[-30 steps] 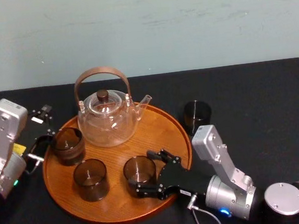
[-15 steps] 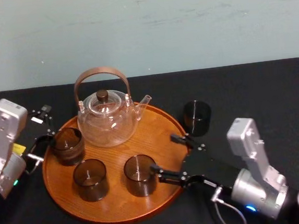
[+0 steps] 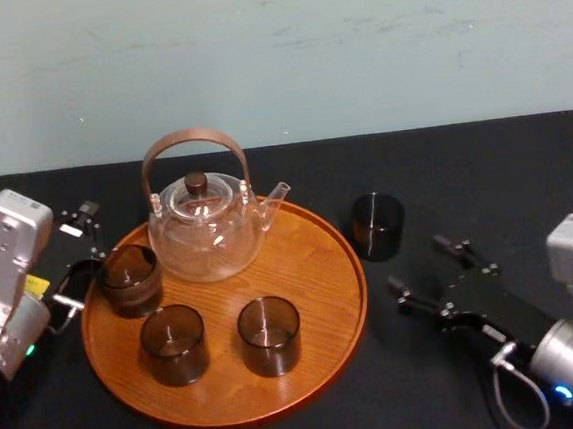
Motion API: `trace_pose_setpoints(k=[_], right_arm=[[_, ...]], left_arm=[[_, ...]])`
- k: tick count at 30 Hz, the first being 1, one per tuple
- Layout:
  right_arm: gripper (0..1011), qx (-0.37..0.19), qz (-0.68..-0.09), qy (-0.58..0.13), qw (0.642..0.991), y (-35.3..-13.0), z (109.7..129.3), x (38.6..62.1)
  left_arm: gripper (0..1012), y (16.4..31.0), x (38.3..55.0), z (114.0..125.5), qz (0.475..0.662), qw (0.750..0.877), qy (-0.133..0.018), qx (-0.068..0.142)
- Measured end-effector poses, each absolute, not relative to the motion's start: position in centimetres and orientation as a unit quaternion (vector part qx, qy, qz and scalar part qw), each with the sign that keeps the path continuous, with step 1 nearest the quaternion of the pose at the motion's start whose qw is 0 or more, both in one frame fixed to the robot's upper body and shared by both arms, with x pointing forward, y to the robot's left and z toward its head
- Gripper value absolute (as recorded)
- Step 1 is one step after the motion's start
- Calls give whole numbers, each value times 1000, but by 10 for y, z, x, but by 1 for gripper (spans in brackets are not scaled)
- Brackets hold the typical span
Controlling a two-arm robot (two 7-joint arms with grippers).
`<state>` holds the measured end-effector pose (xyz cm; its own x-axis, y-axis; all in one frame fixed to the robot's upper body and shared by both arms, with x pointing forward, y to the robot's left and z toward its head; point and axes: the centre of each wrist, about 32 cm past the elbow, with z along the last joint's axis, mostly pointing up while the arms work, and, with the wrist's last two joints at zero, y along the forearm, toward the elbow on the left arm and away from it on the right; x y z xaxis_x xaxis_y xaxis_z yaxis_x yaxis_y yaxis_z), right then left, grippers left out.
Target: Pick up the glass from the table and place it on the tray.
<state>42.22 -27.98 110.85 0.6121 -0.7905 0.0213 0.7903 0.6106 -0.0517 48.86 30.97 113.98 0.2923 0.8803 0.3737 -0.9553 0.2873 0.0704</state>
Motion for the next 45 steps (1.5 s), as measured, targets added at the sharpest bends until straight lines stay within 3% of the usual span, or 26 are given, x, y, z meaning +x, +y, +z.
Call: trace_pose_setpoints(k=[5,14,29,45], right_arm=[[1003,-31,-479,9,877,-299,1104,424],[1003,-31,-494,17,869,-309,1103,443],[1002,-60,-467,31,881,-299,1095,492],[1002,-80,-450,29,889,-290,1093,521]], left_arm=[[0,310,489,1140,580,791,-132,142],[0,310,489,1140,580,791,-132,142],[0,310,489,1140,580,791,-132,142],[0,310,489,1140,580,791,-132,142]])
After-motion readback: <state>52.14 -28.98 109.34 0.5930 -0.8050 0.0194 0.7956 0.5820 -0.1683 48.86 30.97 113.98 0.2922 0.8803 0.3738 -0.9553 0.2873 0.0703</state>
